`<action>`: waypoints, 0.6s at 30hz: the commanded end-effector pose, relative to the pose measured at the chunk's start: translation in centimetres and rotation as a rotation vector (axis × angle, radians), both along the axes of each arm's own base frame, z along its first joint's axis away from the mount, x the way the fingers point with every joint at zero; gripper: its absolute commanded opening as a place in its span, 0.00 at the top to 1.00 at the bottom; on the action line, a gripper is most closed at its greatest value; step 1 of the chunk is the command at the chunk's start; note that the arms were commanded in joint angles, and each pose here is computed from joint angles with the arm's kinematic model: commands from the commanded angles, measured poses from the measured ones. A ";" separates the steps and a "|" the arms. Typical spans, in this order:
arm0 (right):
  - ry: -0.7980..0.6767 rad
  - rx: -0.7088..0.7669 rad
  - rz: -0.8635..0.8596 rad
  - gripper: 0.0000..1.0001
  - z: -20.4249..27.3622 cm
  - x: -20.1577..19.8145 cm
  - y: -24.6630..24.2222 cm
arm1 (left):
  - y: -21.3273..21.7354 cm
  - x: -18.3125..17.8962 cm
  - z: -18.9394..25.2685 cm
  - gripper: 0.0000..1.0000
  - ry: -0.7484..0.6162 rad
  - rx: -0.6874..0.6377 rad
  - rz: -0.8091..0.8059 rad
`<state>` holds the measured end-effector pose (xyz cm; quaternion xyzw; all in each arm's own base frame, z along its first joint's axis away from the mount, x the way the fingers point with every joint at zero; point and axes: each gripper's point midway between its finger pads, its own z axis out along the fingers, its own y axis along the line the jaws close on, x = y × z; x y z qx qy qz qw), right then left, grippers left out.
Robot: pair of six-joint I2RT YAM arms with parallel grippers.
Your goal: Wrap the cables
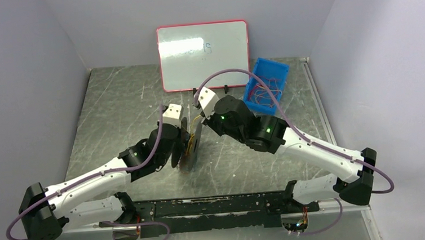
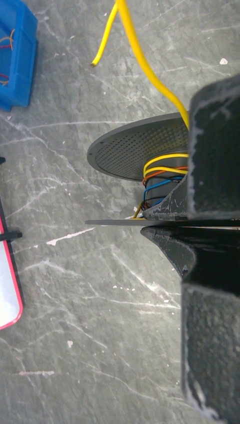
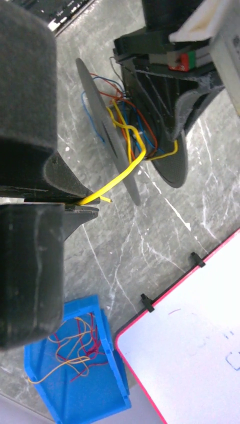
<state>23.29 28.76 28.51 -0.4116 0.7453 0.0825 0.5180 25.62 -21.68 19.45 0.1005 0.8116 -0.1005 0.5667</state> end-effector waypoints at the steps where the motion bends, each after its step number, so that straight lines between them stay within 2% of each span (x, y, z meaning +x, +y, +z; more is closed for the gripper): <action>1: -0.039 0.031 0.004 1.00 1.1 1.5 0.8 | -2.3 -0.7 0.1 0.93 0.004 -0.042 -0.109; 9: -0.019 0.045 -0.039 1.00 -1.0 6.7 0.5 | -2.6 -2.4 -0.4 0.93 0.029 -0.055 -0.180; 13: 0.013 0.021 -0.102 1.00 -3.9 9.1 -0.7 | -2.6 -3.6 0.1 0.93 0.037 -0.083 -0.235; 18: 0.068 0.030 -0.140 1.00 -8.3 9.9 -1.6 | -2.3 -4.5 0.5 0.93 0.046 -0.110 -0.259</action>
